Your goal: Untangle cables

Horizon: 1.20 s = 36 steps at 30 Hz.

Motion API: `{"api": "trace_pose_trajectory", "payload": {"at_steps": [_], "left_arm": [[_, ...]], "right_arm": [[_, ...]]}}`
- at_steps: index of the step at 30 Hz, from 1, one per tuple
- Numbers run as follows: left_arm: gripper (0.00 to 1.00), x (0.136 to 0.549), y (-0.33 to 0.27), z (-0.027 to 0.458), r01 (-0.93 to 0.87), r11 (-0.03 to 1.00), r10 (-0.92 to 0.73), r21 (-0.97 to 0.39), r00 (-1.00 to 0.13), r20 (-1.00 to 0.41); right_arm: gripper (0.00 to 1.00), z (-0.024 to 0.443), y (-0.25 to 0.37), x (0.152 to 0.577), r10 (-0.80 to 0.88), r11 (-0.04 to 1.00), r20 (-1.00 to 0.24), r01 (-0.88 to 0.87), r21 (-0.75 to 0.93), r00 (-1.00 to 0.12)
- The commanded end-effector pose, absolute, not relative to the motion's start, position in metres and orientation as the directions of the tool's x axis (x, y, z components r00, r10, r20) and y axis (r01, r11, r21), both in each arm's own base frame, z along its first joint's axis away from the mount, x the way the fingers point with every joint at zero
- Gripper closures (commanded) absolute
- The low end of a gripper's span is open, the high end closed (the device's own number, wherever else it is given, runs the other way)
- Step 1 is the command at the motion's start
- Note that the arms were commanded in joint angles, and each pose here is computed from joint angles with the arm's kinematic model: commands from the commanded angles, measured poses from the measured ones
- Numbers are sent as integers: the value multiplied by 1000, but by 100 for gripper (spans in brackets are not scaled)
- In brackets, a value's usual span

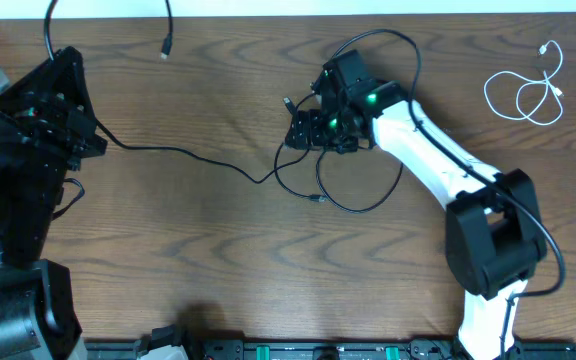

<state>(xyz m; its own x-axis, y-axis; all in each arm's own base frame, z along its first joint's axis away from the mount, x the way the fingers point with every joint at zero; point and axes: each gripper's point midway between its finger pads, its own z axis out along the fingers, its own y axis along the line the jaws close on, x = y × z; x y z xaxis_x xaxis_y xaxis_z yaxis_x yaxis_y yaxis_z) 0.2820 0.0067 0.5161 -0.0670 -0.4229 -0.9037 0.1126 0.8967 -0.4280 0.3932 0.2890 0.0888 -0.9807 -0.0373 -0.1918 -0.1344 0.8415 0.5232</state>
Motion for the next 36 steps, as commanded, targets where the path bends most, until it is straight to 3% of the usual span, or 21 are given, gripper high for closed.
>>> {"api": "trace_pose_trajectory", "payload": {"at_steps": [1,12,22,25,31,36], "left_arm": [[93,278,12,526,92,903,-419,-420,-25,-908],[93,291,15,514,72,898,-430,-434,-68,-900],[93,307,19,500,50,892,-442,-449,-113,-890],[93,305,23,511,55,898,-433,-437,-70,-899],[93,281,39,541,24,913,-409,-408,45,-912],[93,258,39,560,21,922,-386,-386,111,-916]], "right_arm": [[18,63,296,389,-5,860,-127,-69,505,-992],[26,27,326,383,6,850,-80,-37,526,-997],[56,32,338,387,-17,834,-132,-87,545,-991],[56,32,338,387,-35,834,-143,-108,542,-989],[45,28,325,398,-21,865,-182,-109,489,-983],[45,24,296,421,29,900,-225,-73,431,-974]]}}
